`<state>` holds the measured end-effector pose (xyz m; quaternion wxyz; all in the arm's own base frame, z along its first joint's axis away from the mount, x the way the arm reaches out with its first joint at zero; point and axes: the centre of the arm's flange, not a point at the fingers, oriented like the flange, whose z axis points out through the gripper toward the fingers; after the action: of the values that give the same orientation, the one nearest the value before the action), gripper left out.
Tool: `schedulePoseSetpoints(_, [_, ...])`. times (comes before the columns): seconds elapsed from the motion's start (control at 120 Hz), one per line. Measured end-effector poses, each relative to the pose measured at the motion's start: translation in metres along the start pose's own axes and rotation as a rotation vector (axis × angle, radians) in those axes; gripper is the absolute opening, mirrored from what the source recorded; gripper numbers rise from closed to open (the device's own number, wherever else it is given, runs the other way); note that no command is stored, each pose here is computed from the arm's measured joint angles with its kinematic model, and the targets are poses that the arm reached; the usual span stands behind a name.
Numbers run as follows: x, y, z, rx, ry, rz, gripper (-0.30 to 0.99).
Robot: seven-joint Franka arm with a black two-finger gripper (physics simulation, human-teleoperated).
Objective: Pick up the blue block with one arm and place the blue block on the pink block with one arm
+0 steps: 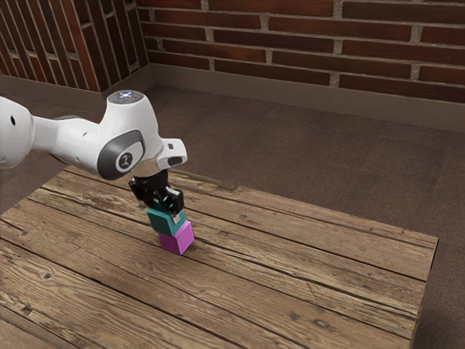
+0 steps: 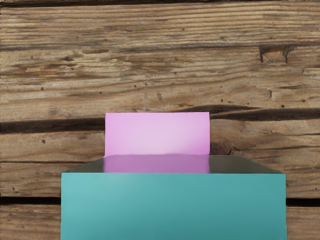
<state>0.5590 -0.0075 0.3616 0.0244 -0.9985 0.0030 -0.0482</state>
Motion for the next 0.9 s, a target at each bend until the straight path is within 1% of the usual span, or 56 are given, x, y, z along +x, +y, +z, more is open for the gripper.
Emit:
schedulePoseSetpoints(0.217, [0.001, -0.001, 0.001, 0.004, -0.002, 0.006, 0.28])
schedulePoseSetpoints(0.583, [0.017, -0.003, 0.002, 0.018, 0.003, 0.02, 0.28])
schedulePoseSetpoints(0.8, [0.02, -0.003, 0.009, 0.019, -0.007, 0.025, 0.28])
schedulePoseSetpoints(0.842, [0.02, -0.003, 0.009, 0.018, -0.008, 0.025, 0.3])
schedulePoseSetpoints(0.9, [0.02, -0.003, 0.009, 0.015, -0.008, 0.026, 0.4])
